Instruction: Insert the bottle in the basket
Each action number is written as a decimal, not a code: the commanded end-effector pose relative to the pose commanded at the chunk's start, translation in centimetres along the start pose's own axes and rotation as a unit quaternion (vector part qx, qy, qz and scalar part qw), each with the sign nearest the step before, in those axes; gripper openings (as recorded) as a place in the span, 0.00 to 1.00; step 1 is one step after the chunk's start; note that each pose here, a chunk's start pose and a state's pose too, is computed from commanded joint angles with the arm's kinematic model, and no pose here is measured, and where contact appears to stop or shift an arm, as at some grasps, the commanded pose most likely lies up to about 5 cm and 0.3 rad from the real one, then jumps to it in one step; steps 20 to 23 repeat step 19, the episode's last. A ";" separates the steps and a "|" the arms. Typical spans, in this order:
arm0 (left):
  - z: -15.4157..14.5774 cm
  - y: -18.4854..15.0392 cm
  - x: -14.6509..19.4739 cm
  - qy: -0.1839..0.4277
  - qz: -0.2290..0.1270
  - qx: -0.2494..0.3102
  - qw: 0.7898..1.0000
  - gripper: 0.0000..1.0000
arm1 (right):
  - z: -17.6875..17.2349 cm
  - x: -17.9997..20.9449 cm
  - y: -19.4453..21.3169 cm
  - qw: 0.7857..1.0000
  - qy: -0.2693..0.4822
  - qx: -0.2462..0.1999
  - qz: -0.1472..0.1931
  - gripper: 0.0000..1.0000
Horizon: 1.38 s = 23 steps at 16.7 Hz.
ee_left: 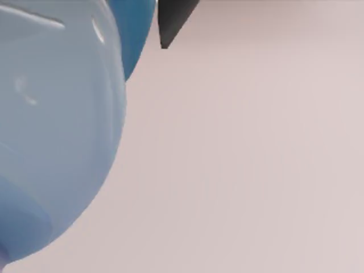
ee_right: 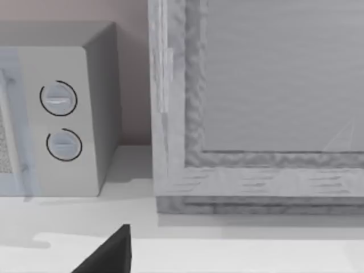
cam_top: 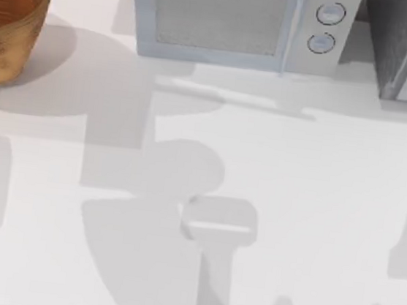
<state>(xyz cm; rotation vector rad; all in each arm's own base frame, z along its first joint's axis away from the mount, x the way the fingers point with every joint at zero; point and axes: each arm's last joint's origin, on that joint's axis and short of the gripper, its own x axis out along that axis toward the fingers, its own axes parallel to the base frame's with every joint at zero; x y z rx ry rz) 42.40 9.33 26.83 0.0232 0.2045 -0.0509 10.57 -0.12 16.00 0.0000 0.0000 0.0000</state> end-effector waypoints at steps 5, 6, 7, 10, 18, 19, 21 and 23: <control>0.0 0.0 0.0 0.000 0.000 0.000 1.000 0.38 | 0.0 0.0 0.0 1.000 0.000 0.000 0.000 1.00; 0.0 0.0 0.0 0.000 0.000 0.000 1.000 0.45 | 0.0 0.0 0.0 1.000 0.000 0.000 0.000 1.00; 0.0 0.0 0.0 0.000 0.000 0.000 1.000 0.53 | 0.0 0.0 0.0 1.000 0.000 0.000 0.000 1.00; 0.0 0.0 0.0 0.000 0.000 0.000 1.000 0.75 | 0.0 0.0 0.0 1.000 0.000 0.000 0.000 1.00; 0.0 0.0 0.0 0.000 0.000 0.000 1.000 1.00 | 0.0 0.0 0.0 1.000 0.000 0.000 0.000 1.00; 0.0 0.0 0.0 0.000 0.000 0.000 1.000 1.00 | 0.0 0.0 0.0 1.000 0.000 0.000 0.000 1.00; 0.0 0.0 0.0 0.000 0.000 0.000 1.000 1.00 | 0.0 0.0 0.0 1.000 0.000 0.000 0.000 1.00; 0.0 0.0 0.0 0.000 0.000 0.000 1.000 1.00 | 0.0 0.0 0.0 1.000 0.000 0.000 0.000 1.00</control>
